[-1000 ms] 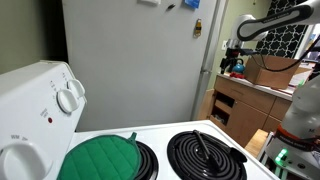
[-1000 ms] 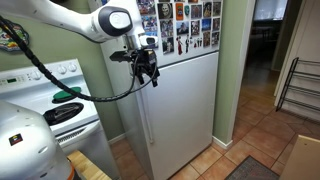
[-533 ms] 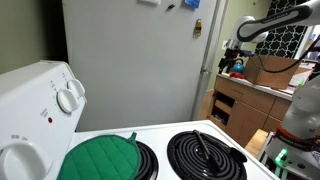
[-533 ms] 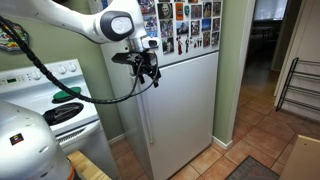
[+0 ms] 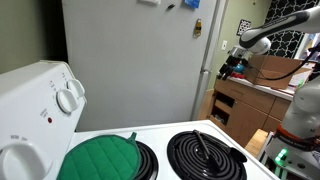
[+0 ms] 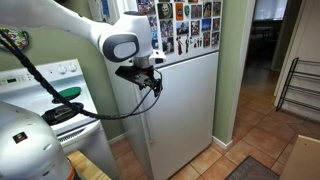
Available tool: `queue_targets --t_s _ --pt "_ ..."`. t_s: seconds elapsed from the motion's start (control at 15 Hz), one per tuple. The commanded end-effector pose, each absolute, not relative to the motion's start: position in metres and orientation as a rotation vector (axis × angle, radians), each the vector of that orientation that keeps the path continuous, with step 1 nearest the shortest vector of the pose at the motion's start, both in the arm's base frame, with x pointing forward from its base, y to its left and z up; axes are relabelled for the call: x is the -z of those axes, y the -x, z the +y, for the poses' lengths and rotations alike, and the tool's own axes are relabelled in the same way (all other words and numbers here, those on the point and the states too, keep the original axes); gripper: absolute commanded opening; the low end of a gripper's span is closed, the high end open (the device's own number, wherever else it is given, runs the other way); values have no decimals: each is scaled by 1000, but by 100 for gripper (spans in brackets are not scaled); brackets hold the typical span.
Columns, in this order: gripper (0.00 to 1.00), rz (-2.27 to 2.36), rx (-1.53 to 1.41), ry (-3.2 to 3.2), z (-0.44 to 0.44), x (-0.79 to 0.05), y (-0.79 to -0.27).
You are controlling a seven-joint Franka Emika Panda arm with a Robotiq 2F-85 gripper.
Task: Open the bottom fridge door
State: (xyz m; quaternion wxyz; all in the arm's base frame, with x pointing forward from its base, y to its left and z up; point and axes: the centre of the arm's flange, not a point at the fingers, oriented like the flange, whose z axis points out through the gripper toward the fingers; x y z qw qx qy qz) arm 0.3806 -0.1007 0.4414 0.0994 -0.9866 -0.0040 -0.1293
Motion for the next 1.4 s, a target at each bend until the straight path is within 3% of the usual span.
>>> queue_targets --t_s 0.0,1.0,1.13,1.2,1.33 --pt "100 -92 514 2738 -102 -415 -375" --pt "100 -628 879 2323 -88 -380 -393" --pt "92 -655 906 2303 -87 -376 -395" --pt "73 -669 920 2295 -88 -375 -395" --pt "62 -695 939 2279 -86 -374 -398"
